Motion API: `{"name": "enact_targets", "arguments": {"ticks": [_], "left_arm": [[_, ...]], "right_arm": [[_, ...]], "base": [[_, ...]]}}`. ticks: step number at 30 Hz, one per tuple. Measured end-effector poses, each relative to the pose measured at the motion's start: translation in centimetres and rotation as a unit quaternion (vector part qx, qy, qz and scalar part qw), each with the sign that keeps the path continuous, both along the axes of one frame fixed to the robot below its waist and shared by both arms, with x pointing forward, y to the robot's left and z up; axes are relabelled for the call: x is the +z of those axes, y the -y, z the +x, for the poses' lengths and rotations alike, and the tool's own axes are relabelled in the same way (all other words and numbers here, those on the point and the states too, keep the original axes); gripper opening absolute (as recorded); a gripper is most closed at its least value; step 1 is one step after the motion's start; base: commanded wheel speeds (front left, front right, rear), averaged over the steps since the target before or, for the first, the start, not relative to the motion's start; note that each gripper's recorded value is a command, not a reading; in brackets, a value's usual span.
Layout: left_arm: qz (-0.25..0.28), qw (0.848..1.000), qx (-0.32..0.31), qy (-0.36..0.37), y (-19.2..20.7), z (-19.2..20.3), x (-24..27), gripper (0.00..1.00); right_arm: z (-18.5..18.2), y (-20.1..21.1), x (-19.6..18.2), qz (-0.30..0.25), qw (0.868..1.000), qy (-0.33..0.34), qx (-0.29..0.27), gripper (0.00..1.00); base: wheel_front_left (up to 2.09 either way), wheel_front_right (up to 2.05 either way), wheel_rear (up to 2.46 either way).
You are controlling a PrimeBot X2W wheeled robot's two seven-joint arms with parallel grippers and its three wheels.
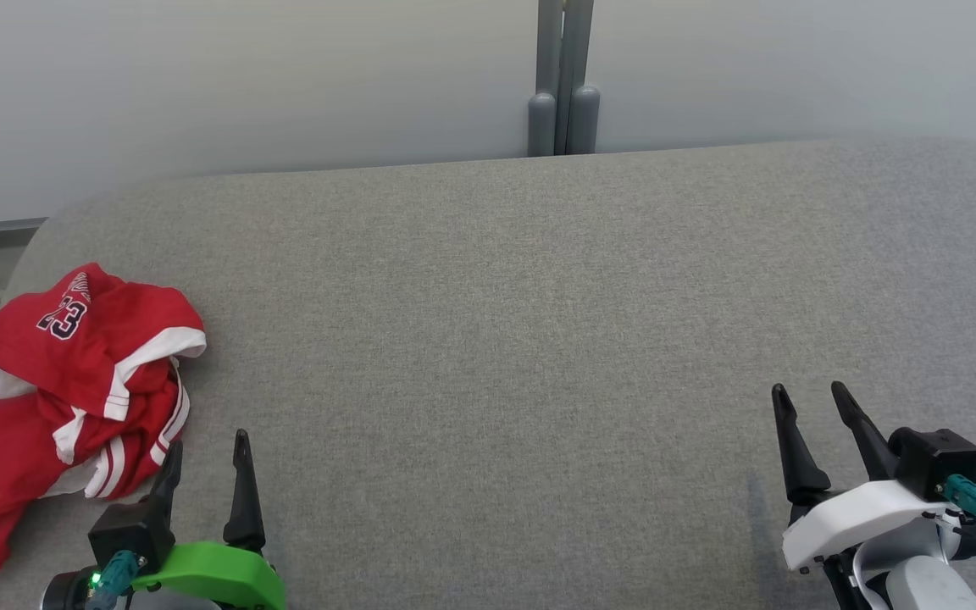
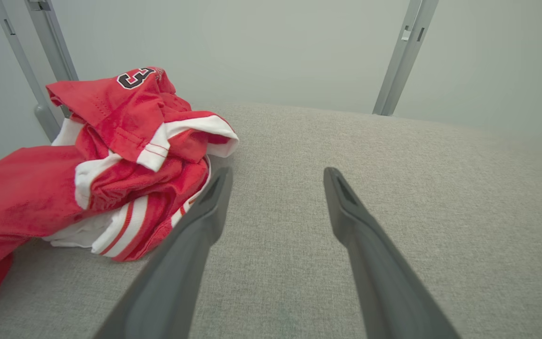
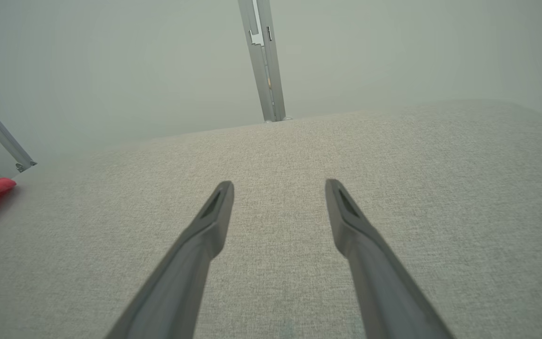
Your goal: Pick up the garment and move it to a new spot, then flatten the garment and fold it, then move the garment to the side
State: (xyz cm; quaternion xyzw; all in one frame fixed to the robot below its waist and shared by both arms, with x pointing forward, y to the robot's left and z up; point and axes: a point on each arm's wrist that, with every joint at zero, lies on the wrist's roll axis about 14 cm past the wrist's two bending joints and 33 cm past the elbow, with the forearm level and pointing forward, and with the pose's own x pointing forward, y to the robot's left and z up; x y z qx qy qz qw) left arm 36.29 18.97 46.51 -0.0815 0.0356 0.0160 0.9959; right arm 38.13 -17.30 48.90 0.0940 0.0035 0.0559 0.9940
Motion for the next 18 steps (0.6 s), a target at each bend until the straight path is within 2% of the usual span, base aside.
{"name": "enact_targets", "arguments": {"ticks": [18], "left_arm": [[0.063, 0.998, -0.022, 0.014, 0.73, -0.03, 0.39, 1.0]], "right_arm": [[-0.2, 1.12, 0.5, -0.059, 0.998, 0.02, -0.011, 1.0]], "base": [[0.0, 0.0, 0.0]]}}
